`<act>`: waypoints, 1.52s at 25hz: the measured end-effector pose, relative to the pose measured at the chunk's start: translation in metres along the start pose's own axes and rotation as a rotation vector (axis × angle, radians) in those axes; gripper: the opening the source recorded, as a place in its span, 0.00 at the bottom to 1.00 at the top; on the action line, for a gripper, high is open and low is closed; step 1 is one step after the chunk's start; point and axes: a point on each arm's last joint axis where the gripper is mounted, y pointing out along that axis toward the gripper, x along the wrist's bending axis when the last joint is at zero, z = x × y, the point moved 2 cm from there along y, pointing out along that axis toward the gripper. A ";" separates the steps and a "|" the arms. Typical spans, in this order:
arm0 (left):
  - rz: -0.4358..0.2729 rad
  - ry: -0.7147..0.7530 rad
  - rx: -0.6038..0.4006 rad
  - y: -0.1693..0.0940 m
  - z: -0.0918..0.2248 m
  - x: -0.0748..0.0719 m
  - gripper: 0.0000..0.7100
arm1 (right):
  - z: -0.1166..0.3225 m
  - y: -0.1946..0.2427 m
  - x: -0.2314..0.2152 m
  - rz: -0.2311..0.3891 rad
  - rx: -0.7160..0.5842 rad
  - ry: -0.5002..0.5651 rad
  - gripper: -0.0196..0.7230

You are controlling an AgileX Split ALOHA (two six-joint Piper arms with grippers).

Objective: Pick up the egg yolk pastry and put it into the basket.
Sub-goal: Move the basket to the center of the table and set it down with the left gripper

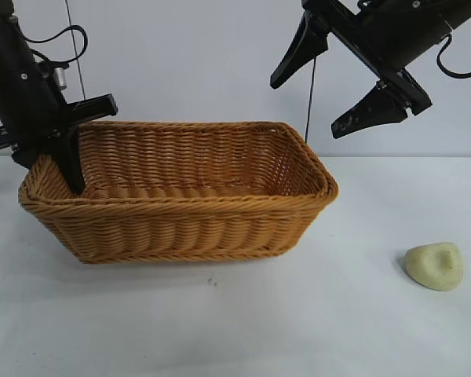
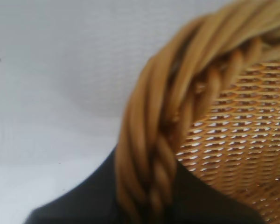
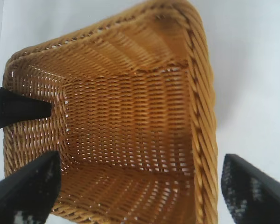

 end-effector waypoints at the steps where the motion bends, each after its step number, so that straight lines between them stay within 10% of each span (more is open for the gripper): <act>1: -0.001 0.024 0.012 0.003 0.000 -0.003 0.12 | 0.000 0.000 0.000 0.000 0.000 0.000 0.92; 23: 0.004 -0.022 0.011 0.052 0.002 0.007 0.14 | 0.000 0.000 0.000 0.000 0.000 0.023 0.92; 26: 0.011 -0.038 0.012 0.052 0.002 0.006 0.30 | 0.000 0.000 0.000 0.000 0.000 0.023 0.92; 31: 0.013 -0.044 0.018 0.052 0.003 0.006 0.85 | 0.000 0.000 0.000 0.000 0.000 0.023 0.92; 38: 0.010 -0.033 0.064 0.042 0.010 0.004 0.97 | 0.000 0.000 0.000 0.000 0.000 0.024 0.92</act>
